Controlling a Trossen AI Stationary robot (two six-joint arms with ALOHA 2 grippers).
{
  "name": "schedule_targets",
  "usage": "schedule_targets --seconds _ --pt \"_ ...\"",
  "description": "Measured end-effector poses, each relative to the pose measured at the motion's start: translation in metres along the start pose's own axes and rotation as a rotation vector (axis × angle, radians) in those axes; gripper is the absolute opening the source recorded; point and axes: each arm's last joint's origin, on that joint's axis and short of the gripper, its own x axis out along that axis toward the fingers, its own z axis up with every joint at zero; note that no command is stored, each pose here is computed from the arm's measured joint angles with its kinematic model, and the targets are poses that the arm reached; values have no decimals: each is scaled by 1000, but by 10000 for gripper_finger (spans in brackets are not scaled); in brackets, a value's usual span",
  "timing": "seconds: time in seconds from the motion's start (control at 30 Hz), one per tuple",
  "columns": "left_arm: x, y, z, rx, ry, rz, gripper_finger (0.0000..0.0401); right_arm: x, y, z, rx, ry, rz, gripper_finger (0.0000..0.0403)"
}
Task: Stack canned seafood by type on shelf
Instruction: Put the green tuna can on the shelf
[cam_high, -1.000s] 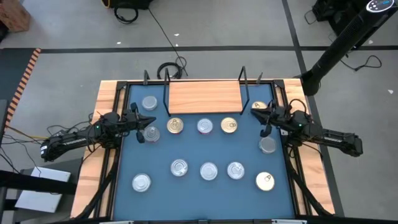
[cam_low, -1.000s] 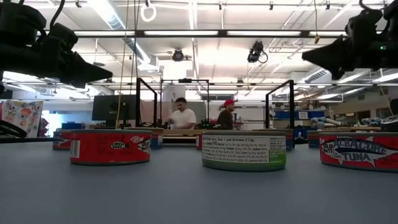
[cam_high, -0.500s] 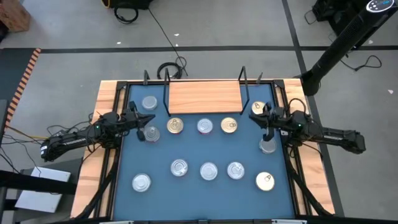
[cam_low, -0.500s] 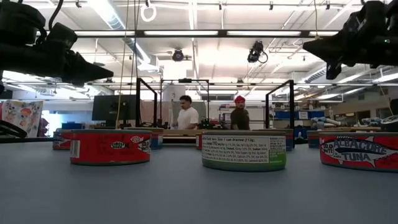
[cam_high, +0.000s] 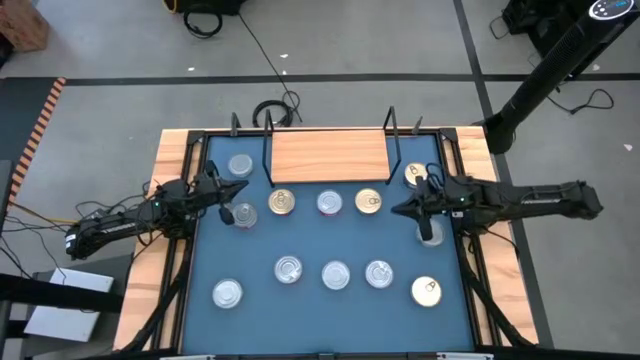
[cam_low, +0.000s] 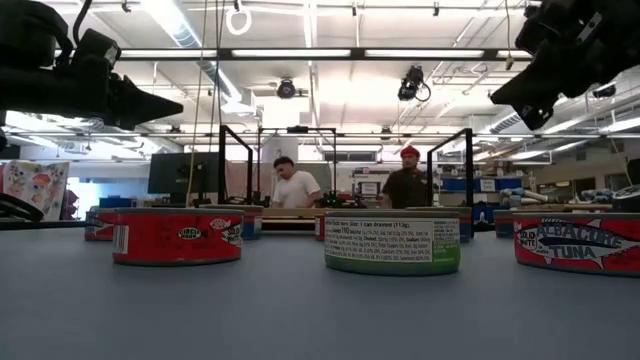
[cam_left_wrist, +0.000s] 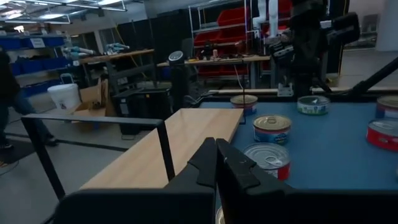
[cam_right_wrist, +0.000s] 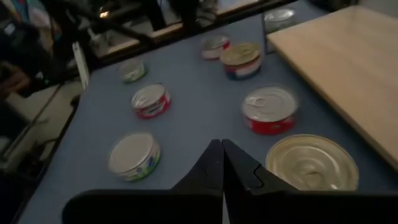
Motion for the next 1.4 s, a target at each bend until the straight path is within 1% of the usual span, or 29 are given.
schedule_targets --seconds 0.07,0.17,0.3,0.4,0.47,0.6,0.7,0.87,1.03,1.23,1.4 --pt "0 0 0 -25 -4 0 5 3 5 4 -20 21 35 5" --pt "0 0 1 -32 -7 1 5 9 14 6 -87 50 132 6" --pt "0 0 1 -38 -9 1 5 18 23 13 -85 -20 200 9" --pt "0 0 1 -40 -9 0 5 27 26 11 -98 0 250 9" --pt "0 0 1 -42 -11 1 5 34 27 9 -102 23 263 9" --pt "0 0 1 -60 -11 0 5 51 26 1 -112 88 229 7" --pt "0 0 1 -60 -10 0 5 66 27 1 -117 143 201 5" --pt "0 0 -2 -62 17 -2 5 90 33 14 -132 232 168 6" --pt "0 0 -2 -64 26 -2 5 109 34 29 -142 302 128 6" --pt "0 -1 -2 -61 23 -11 5 120 26 35 -155 357 89 7" --pt "0 -1 -2 -56 23 -12 5 124 10 31 -155 406 34 8"
